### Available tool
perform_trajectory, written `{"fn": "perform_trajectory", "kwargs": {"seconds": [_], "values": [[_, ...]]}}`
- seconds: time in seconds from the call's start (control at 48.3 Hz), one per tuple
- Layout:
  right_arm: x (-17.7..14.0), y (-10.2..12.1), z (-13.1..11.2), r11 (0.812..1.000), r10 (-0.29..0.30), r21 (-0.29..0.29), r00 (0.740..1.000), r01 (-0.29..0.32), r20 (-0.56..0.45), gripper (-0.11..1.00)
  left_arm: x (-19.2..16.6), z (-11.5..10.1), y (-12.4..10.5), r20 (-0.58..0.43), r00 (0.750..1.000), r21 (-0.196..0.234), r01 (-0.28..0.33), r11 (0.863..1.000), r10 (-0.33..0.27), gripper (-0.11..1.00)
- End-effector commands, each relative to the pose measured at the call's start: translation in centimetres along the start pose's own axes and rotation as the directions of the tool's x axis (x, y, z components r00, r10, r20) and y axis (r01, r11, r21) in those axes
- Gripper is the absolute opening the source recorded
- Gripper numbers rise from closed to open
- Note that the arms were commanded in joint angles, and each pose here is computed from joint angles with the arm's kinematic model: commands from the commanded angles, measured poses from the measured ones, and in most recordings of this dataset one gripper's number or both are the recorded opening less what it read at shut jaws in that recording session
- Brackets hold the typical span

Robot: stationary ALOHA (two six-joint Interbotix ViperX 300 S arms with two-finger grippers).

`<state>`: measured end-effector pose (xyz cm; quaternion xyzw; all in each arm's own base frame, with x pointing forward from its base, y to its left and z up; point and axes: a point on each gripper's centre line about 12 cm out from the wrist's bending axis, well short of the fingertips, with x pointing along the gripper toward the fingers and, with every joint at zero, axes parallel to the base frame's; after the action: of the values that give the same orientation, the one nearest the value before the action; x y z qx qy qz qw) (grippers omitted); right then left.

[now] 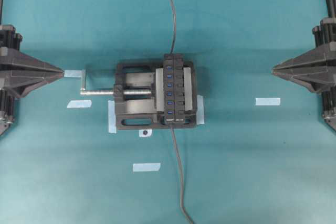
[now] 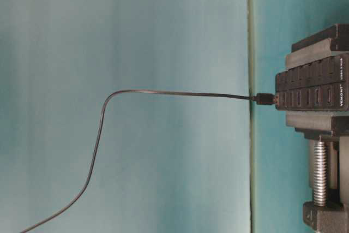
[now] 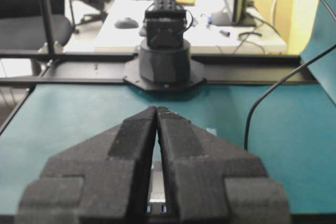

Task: Insert the USB into the second port from the front of the fixed hub.
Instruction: 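Raise the right gripper from rest and turn it toward the hub, then move the right gripper over the USB plug at the hub's end port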

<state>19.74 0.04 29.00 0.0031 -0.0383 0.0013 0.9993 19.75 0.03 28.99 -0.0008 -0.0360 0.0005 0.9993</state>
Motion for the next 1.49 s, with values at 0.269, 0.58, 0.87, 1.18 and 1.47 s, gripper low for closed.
{"fn": "perform_trajectory", "kwargs": {"seconds": [0.269, 0.58, 0.87, 1.18, 1.47], "values": [[0.0, -1.1, -2.6, 0.998, -0.054, 0.032, 0.977, 0.062, -0.205, 0.07, 1.5, -1.7, -0.1, -0.058, 0.998, -0.077, 0.002, 0.997, -0.006, 0.01], [0.9, -1.5, -3.0, 0.996, -0.069, 0.023, 0.937, 0.082, -0.342, 0.07, 3.1, -2.7, -0.1, -0.127, 0.992, -0.079, -0.004, 0.997, -0.006, 0.01], [2.6, -2.4, -4.2, 0.994, -0.1, 0.006, 0.898, 0.114, -0.429, 0.07, 4.1, -3.5, -0.1, -0.206, 0.979, -0.078, -0.01, 0.997, -0.007, 0.01], [4.8, -3.7, -5.9, 0.988, -0.132, 0.0, 0.833, 0.157, -0.537, 0.07, 4.2, -3.6, -0.1, -0.253, 0.967, -0.077, -0.014, 0.997, -0.006, 0.01], [7.0, -5.1, -7.6, 0.981, -0.158, -0.01, 0.781, 0.191, -0.605, 0.07, 4.2, -3.7, -0.2, -0.265, 0.964, -0.078, -0.014, 0.997, -0.007, 0.01]]}}
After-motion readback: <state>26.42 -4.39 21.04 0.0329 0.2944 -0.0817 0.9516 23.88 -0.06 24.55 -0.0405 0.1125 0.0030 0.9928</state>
